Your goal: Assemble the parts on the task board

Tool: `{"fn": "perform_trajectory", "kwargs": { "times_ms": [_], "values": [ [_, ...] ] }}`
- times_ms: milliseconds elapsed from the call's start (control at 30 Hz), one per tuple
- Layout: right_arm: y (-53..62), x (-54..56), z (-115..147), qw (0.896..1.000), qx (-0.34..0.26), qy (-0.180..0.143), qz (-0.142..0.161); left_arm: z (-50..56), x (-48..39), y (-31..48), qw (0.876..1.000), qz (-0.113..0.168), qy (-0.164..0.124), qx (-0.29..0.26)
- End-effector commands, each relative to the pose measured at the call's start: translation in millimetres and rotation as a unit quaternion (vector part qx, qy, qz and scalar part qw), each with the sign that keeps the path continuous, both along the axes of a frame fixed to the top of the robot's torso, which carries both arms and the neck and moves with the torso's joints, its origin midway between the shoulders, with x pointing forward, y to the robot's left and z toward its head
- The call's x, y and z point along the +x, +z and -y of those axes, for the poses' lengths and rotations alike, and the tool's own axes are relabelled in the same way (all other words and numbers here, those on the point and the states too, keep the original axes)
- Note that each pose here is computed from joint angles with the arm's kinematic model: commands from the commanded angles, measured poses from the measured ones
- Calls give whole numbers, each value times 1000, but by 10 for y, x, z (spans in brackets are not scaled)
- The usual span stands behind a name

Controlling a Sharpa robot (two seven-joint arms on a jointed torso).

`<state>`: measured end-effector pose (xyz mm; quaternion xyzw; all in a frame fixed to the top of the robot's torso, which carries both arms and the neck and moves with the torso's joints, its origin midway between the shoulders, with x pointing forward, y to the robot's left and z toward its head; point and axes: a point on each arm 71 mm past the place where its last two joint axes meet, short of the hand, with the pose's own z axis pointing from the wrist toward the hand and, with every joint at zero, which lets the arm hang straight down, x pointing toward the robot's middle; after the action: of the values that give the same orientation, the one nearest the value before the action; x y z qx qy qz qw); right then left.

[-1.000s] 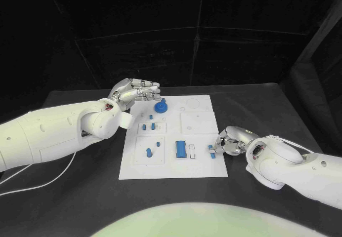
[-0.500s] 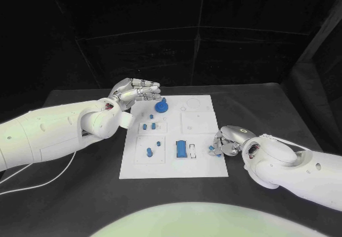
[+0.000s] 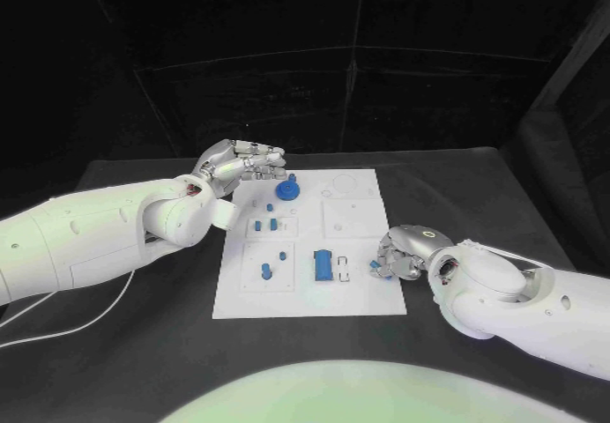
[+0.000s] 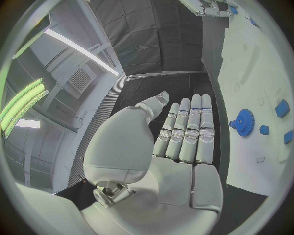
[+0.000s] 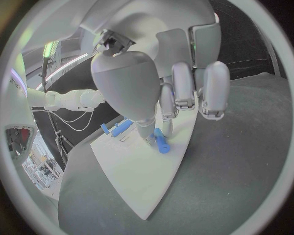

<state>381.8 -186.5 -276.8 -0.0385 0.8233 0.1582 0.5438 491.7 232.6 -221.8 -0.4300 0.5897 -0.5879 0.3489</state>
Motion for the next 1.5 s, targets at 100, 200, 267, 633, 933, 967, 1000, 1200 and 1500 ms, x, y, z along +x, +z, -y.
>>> {"fn": "perform_trajectory", "kwargs": {
  "times_ms": [100, 200, 267, 633, 933, 967, 1000, 1200, 1500],
  "values": [
    [-106, -83, 86, 998, 9, -40, -37, 6, -2, 10, 1000, 1, -4, -4],
    [-57, -121, 85, 998, 33, -50, -33, 3, -1, 9, 1000, 0, -3, -3],
    [-24, -143, 71, 997, 49, -55, -30, 2, -1, 9, 1000, 0, -3, -3],
    [129, -224, -79, 985, 153, -75, -8, 5, -3, 10, 1000, 1, -3, -4],
    [118, -232, -193, 980, 180, -81, -29, 11, -6, 12, 1000, 1, -4, -4],
    [112, -229, -206, 979, 182, -82, -31, 11, -7, 12, 1000, 1, -4, -4],
    [108, -225, -213, 979, 182, -83, -32, 11, -7, 12, 1000, 1, -4, -4],
    [65, -185, -260, 980, 176, -87, -41, 16, -10, 13, 1000, 0, -6, -5],
    [-9, -111, -329, 982, 157, -90, -50, 35, -14, 11, 1000, -3, -11, -6]
  ]
}}
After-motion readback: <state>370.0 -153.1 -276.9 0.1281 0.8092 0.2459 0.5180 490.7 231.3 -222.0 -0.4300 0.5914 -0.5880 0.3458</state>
